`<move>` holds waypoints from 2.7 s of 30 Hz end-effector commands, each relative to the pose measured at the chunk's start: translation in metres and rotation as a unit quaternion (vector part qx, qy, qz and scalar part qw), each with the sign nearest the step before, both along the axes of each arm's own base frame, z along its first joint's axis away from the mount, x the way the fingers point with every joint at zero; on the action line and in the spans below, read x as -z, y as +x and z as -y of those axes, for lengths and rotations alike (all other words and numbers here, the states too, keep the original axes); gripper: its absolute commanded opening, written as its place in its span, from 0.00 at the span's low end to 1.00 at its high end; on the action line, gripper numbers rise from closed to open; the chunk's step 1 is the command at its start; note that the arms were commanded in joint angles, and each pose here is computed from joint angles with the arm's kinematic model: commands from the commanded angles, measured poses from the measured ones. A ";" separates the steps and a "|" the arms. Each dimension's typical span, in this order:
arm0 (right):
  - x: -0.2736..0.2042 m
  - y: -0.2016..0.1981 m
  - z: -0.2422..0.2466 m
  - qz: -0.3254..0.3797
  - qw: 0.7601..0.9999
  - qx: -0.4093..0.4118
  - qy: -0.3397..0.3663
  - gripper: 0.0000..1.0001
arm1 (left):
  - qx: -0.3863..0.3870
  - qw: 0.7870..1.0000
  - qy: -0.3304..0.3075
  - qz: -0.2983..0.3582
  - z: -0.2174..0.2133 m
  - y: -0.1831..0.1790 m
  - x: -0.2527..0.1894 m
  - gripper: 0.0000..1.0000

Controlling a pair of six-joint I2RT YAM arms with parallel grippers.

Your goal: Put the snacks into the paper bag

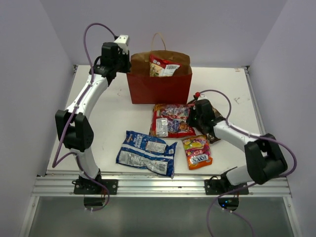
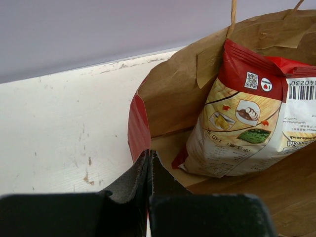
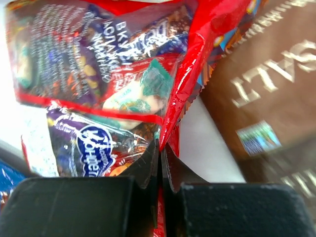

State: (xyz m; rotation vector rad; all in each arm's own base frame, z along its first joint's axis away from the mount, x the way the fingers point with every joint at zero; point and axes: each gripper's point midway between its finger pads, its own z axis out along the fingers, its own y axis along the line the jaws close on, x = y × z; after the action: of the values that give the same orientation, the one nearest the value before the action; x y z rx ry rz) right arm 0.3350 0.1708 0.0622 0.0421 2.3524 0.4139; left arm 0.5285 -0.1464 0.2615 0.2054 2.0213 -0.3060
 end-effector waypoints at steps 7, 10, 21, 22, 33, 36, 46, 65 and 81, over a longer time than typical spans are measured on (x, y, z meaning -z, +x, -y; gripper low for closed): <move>-0.183 -0.028 0.067 0.144 0.985 0.071 -0.067 0.00 | 0.006 1.000 -0.001 0.030 -0.001 -0.007 -0.027 0.00; -0.251 -0.033 0.081 0.197 0.974 0.069 -0.090 0.00 | 0.010 1.000 -0.005 0.028 0.000 -0.007 -0.026 0.00; -0.452 0.023 0.060 0.394 0.914 0.052 -0.084 0.00 | 0.014 1.000 -0.007 0.026 0.003 -0.007 -0.024 0.00; -0.448 0.042 0.050 0.391 0.915 0.040 -0.095 0.00 | 0.015 1.000 -0.007 0.026 0.003 -0.007 -0.024 0.00; -0.554 0.108 0.005 0.521 0.852 0.033 -0.030 0.00 | 0.011 1.000 -0.002 0.023 0.002 -0.005 -0.020 0.00; -0.562 0.111 -0.009 0.539 0.842 0.021 0.008 0.02 | 0.012 1.000 -0.003 0.022 0.002 -0.005 -0.020 0.00; -0.478 0.124 -0.057 0.455 0.885 -0.095 0.016 0.03 | 0.012 1.000 -0.001 0.022 0.002 -0.004 -0.018 0.00; -0.455 0.086 -0.044 0.388 0.905 -0.160 -0.063 0.08 | 0.017 0.999 -0.007 0.033 0.003 -0.009 -0.030 0.00; -0.373 0.109 -0.113 0.304 0.907 -0.292 0.008 0.13 | 0.018 0.999 -0.004 0.033 0.003 -0.009 -0.029 0.00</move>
State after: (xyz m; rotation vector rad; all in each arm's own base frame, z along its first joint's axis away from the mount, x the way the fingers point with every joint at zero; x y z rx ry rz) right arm 0.4474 0.2747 0.4153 -0.6807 1.7768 0.5795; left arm 0.5212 -0.1523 0.2624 0.2287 2.0316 -0.3329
